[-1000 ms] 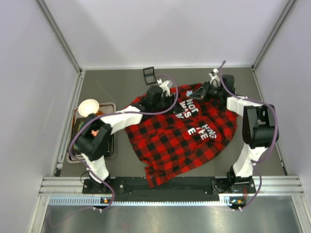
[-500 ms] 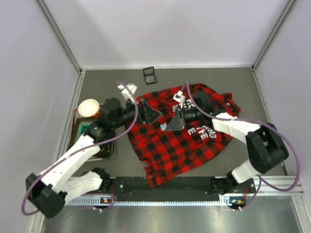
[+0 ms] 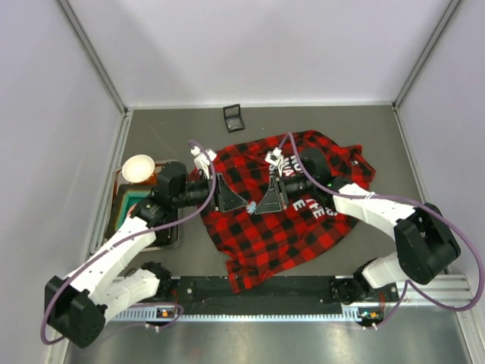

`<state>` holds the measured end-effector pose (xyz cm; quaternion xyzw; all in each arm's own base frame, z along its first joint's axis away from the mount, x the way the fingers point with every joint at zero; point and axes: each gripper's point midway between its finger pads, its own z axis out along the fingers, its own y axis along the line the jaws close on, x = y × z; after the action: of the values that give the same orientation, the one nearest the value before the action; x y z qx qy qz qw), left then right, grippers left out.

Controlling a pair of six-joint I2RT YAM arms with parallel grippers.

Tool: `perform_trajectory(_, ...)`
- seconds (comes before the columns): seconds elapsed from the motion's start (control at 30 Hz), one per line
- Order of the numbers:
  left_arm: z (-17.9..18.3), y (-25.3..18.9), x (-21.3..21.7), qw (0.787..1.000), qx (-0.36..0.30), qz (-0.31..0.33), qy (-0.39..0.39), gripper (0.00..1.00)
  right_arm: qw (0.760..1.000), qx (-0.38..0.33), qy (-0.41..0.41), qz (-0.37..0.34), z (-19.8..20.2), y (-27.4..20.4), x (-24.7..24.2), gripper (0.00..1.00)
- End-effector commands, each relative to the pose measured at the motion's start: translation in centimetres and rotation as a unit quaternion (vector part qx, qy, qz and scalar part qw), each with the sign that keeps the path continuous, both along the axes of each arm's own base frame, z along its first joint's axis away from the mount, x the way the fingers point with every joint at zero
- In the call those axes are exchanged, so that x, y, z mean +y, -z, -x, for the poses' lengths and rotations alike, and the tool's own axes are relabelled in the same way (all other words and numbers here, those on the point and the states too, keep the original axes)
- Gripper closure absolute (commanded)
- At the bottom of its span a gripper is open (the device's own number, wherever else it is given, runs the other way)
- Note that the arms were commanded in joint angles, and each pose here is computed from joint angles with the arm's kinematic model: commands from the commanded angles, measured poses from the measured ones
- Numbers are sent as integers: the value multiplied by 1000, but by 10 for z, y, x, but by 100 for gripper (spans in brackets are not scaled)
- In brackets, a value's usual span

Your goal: Remove the brooch from the garment

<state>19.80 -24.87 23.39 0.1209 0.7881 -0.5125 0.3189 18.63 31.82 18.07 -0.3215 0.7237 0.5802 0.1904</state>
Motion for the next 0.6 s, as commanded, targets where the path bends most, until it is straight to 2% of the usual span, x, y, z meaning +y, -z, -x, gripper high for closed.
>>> perform_trajectory(0.0,8,-9,-11,998,-4,18,63,41,999,-38,-11,-35,1,-23,3,100)
perform_trajectory(0.13,6,-5,-14,997,-4,-2,82,46,998,-37,-9,-41,-5,-27,7,100)
perform_trajectory(0.2,-1,4,-10,997,0,-33,73,47,998,-34,-15,-52,-5,-31,9,100)
perform_trajectory(0.3,-9,6,-9,997,-6,-47,58,41,998,-34,-16,-56,-7,-33,10,100)
perform_trajectory(0.33,-11,7,-8,998,-4,-46,52,36,998,-34,-17,-55,-6,-33,10,100)
perform_trajectory(0.43,-14,12,-10,998,-3,-42,47,32,997,-37,-24,-60,-5,-34,11,100)
perform_trajectory(0.53,-8,14,-16,997,8,-24,72,37,997,-33,-26,-61,-4,-33,11,100)
perform_trajectory(0.57,-6,14,-17,997,9,-22,79,42,997,-30,-28,-62,-3,-33,11,100)
